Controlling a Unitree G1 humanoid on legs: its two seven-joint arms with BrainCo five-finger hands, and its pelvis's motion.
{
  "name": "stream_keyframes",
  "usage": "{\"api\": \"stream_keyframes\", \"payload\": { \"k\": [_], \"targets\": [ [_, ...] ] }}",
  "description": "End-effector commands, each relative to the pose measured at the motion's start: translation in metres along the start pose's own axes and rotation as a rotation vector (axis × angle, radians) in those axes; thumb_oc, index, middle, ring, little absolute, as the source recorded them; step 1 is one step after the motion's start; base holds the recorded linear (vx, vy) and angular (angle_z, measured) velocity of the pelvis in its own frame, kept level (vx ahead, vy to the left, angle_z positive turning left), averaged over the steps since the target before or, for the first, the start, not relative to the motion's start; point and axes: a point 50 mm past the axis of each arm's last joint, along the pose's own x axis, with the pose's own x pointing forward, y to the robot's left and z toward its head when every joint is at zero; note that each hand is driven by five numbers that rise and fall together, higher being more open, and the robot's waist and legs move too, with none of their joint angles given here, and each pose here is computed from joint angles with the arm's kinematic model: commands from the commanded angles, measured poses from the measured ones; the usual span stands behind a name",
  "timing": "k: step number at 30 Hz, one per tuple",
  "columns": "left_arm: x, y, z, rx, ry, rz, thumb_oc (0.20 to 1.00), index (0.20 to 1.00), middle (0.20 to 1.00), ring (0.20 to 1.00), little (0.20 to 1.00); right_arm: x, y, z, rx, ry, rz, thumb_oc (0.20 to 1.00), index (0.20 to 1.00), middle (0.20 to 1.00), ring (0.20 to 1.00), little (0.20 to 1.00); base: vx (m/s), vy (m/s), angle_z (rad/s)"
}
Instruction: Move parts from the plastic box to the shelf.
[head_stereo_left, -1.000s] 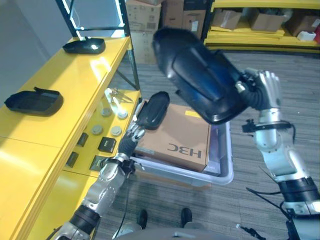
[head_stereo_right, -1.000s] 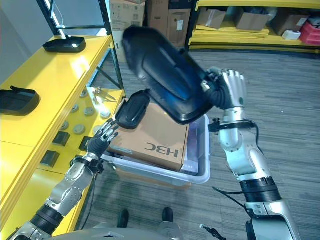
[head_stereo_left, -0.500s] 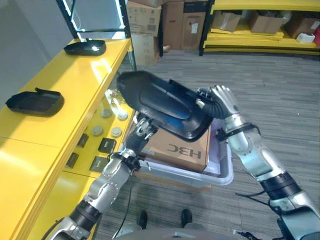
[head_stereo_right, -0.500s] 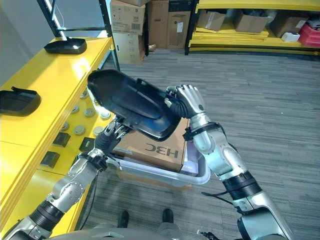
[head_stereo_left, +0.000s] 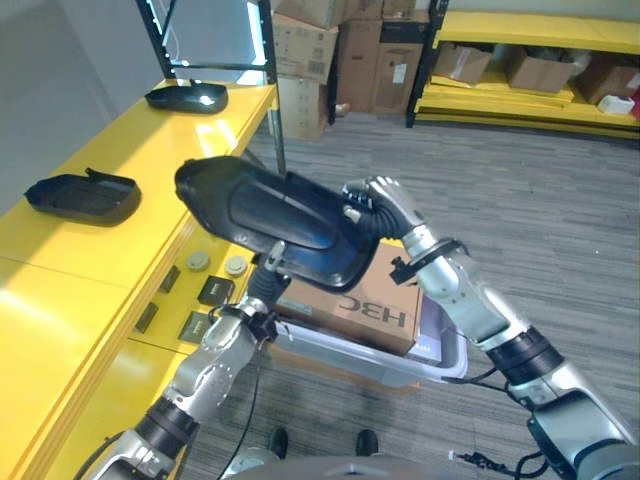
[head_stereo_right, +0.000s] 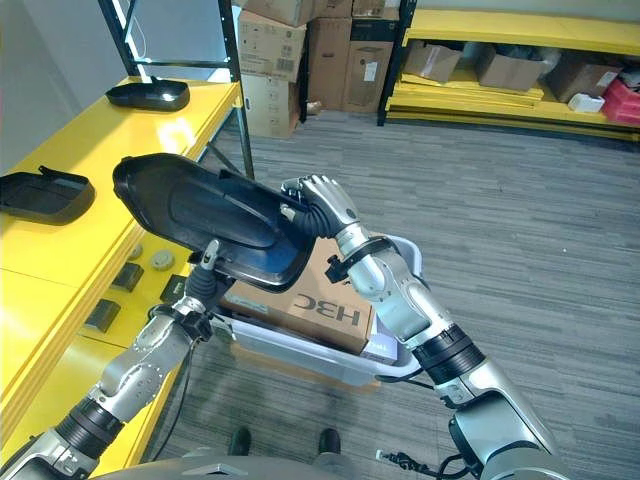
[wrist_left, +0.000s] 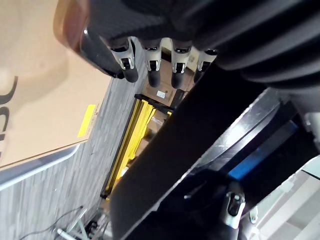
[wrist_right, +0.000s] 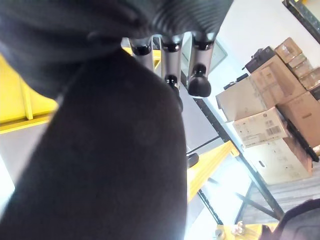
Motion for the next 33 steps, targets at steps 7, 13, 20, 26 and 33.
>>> {"api": "stream_keyframes", "payload": {
  "k": [7, 13, 20, 26, 33],
  "targets": [
    [0.028, 0.004, 0.039, 0.036, -0.251, 0.143, 0.2, 0.2, 0.2, 0.2, 0.2, -0.008, 0.029, 0.059, 0.343, -0.248, 0.105, 0.2, 0.2, 0.2, 0.2, 0.2, 0.0, 0.0, 0.0],
    [0.03, 0.001, 0.041, -0.015, -0.292, 0.173, 0.2, 0.2, 0.2, 0.2, 0.2, -0.006, 0.056, 0.076, 0.554, -0.262, 0.192, 0.2, 0.2, 0.2, 0.2, 0.2, -0.02, 0.002, -0.08],
    [0.033, -0.002, 0.041, 0.059, -0.299, 0.163, 0.2, 0.2, 0.2, 0.2, 0.2, -0.005, 0.062, 0.093, 0.617, -0.325, 0.247, 0.2, 0.2, 0.2, 0.2, 0.2, 0.0, 0.0, -0.01],
    [0.03, 0.005, 0.046, 0.123, -0.34, 0.214, 0.2, 0.2, 0.2, 0.2, 0.2, -0.001, 0.059, 0.098, 0.679, -0.348, 0.255, 1.0, 1.0, 1.0, 1.0, 1.0, 0.0, 0.0, 0.0],
    [0.004, 0.031, 0.091, 0.877, -0.542, 0.444, 0.2, 0.2, 0.2, 0.2, 0.2, -0.024, 0.044, 0.048, 0.826, -0.115, 0.021, 1.0, 1.0, 1.0, 1.0, 1.0, 0.0, 0.0, 0.01]
  ]
}}
